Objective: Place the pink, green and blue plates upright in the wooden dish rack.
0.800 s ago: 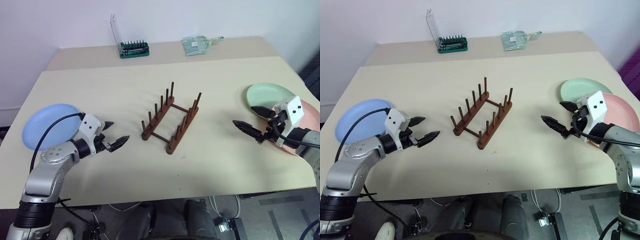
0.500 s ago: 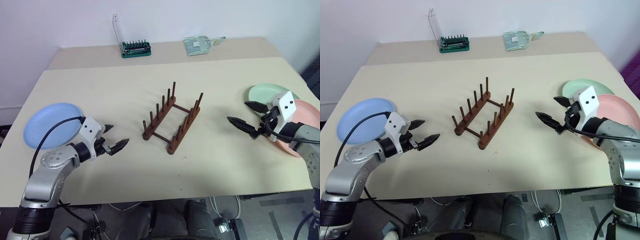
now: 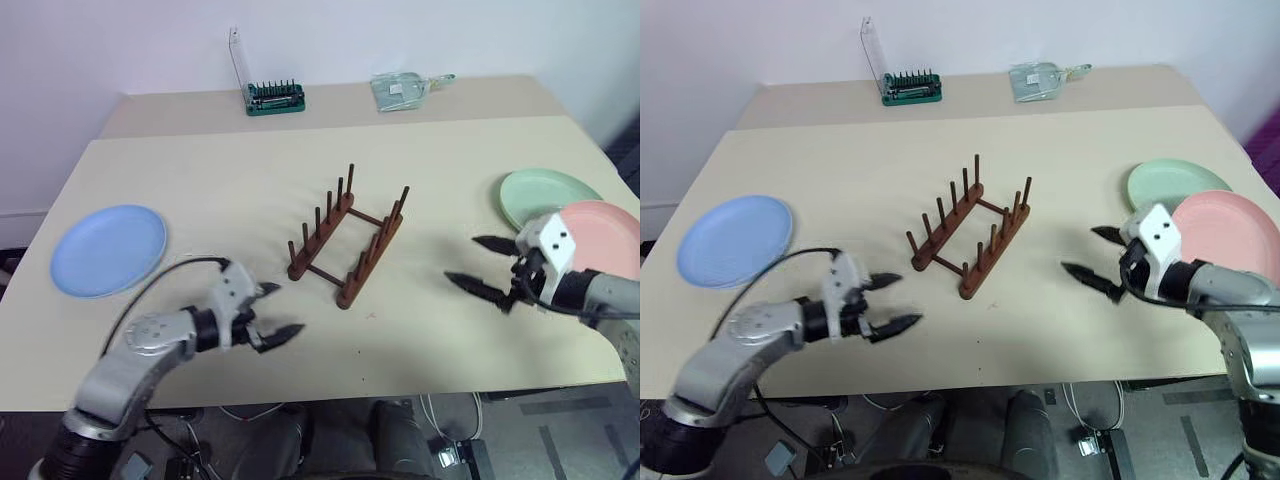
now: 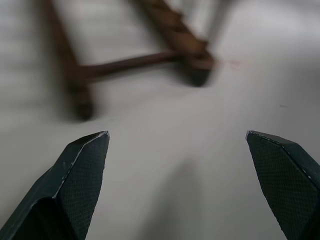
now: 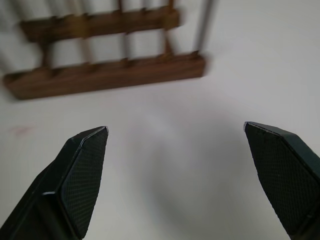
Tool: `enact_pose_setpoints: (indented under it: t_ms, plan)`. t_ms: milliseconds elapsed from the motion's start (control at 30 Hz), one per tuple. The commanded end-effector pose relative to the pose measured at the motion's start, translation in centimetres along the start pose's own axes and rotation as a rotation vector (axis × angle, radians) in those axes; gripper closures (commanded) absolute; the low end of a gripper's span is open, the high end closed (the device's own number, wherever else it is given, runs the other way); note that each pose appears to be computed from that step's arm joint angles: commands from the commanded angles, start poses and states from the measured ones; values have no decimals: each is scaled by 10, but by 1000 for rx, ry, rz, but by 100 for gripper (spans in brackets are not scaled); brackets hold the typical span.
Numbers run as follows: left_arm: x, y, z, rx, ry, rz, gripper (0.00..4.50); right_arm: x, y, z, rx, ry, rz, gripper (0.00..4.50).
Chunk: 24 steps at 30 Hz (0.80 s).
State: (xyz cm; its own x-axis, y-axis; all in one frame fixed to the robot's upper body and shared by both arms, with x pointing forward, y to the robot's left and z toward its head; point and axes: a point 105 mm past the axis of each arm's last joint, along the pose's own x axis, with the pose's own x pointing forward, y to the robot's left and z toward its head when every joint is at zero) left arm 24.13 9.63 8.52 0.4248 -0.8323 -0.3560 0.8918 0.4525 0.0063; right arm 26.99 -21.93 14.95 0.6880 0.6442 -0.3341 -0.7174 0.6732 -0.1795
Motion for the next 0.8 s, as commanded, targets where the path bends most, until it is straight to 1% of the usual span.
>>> enact_pose_setpoints:
  t_ms: [33,167,233,300,400,467,567,733,767,800]
  plan:
    - [17,-6,9,22,-32,-19,0,4,16,13,-25,-39,44,6]
    - [44,-5,13,27,-51,6,0,18,41,17,-28,-60,93,6]
    - [57,-3,11,60,-32,62,0,20,48,17,-25,-64,98,6]
    - [63,1,8,53,-14,114,0,23,51,18,-21,-69,97,6]
    - [73,-2,3,-7,-7,156,0,24,54,17,-14,-71,95,6]
    - [75,1,2,-59,-13,186,0,27,55,17,-11,-73,93,6]
    - [77,16,1,-99,-23,314,81,28,60,15,1,-68,106,0]
    - [72,32,3,-101,-41,373,341,29,61,9,-11,-41,107,0]
    - [71,34,5,-86,-46,374,374,29,61,7,-19,-28,106,0]
    - [73,37,7,-59,-48,364,374,29,60,2,-31,-6,106,0]
